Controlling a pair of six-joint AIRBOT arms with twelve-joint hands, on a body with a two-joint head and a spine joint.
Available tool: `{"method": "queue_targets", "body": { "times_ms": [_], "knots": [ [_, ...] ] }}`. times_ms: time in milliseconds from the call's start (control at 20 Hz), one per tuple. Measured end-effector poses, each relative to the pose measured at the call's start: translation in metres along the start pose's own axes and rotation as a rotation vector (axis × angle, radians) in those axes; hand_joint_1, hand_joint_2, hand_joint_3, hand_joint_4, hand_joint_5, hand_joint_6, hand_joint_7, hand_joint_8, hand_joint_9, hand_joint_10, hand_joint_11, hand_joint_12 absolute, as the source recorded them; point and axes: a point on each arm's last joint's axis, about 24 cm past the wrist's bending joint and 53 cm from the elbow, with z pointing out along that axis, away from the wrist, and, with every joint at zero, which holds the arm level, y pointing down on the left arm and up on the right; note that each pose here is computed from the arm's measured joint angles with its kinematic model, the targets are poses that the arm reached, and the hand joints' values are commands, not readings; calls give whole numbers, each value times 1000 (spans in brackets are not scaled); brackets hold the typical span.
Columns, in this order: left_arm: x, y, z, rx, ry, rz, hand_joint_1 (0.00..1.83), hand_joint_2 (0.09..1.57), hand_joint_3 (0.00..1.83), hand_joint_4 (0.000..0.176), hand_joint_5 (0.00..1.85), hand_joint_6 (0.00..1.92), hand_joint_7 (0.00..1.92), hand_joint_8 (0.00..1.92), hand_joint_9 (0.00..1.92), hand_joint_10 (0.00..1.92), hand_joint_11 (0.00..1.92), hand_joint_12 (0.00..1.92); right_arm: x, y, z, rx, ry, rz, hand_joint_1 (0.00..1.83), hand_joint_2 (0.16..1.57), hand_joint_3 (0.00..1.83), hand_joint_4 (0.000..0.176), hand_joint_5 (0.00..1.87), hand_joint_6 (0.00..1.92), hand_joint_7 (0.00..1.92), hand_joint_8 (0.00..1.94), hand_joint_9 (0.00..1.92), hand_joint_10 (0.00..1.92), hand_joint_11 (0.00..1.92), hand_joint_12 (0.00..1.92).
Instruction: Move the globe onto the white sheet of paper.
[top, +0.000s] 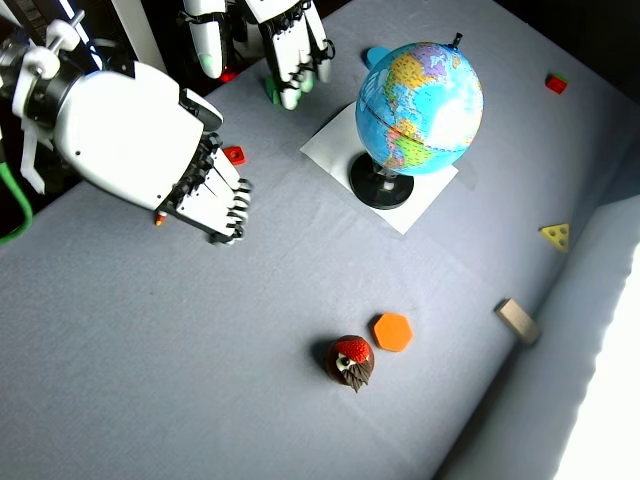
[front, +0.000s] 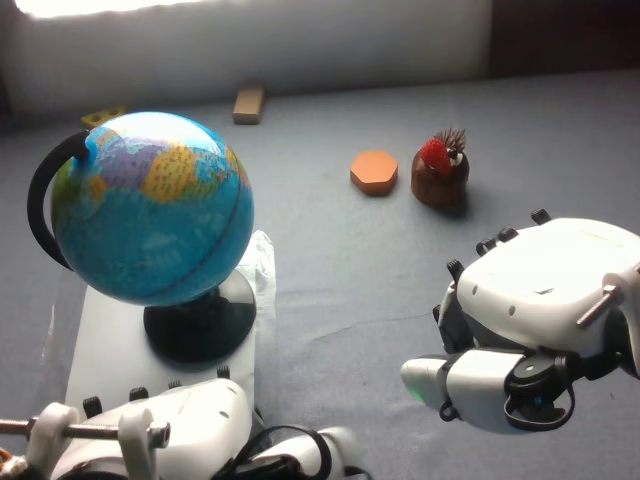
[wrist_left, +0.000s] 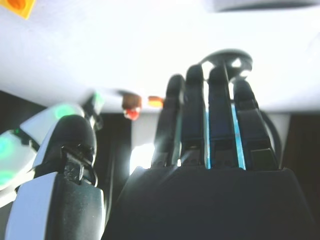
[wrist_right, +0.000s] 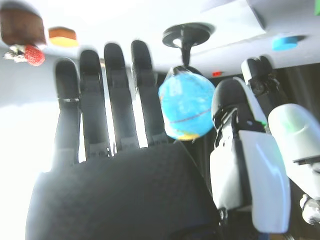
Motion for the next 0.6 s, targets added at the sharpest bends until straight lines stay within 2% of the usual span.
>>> {"method": "queue_targets", "body": {
  "times_ms": [50, 150, 200, 250, 350, 600],
  "knots": [
    [0, 2, 0, -6, -1, 2, 135, 1492, 6, 0, 849, 1223, 983, 1461, 914, 1776, 748, 1917, 0, 0, 0, 2, -1, 0, 231, 1398, 7, 0, 897, 1452, 1048, 1336, 1010, 1623, 937, 1915],
    [-1, 3, 0, -10, -8, 4, 407, 1476, 0, 0, 940, 1582, 1084, 1748, 1096, 1909, 1056, 1921, 1, 0, 0, -1, 3, 1, 492, 1475, 20, 0, 959, 1704, 1115, 1709, 1179, 1894, 1264, 1921],
    [-2, 2, 0, -7, -10, 4, 516, 1475, 0, 0, 975, 1766, 1129, 1869, 1187, 1919, 1177, 1921, 2, 2, 0, -4, 7, -13, 586, 1504, 24, 0, 981, 1856, 1137, 1866, 1246, 1916, 1372, 1921],
    [-2, 2, 0, 1, -13, 11, 599, 1478, 0, 0, 1013, 1871, 1190, 1911, 1263, 1921, 1266, 1921, 4, 1, -1, 1, 22, -16, 668, 1518, 24, 0, 1022, 1908, 1176, 1926, 1299, 1920, 1446, 1921],
    [0, 4, 0, -5, -8, 13, 665, 1495, 4, 0, 1060, 1919, 1254, 1921, 1343, 1921, 1349, 1921, 7, 1, -1, 7, 38, -2, 759, 1507, 14, 0, 1066, 1920, 1238, 1940, 1349, 1921, 1516, 1921],
    [-2, 4, 1, -2, -16, 15, 690, 1503, 4, 0, 1078, 1921, 1270, 1921, 1362, 1921, 1363, 1921, 2, 5, -1, -3, 25, -16, 795, 1493, 6, 0, 1086, 1921, 1261, 1941, 1372, 1921, 1544, 1921]
  ]
}}
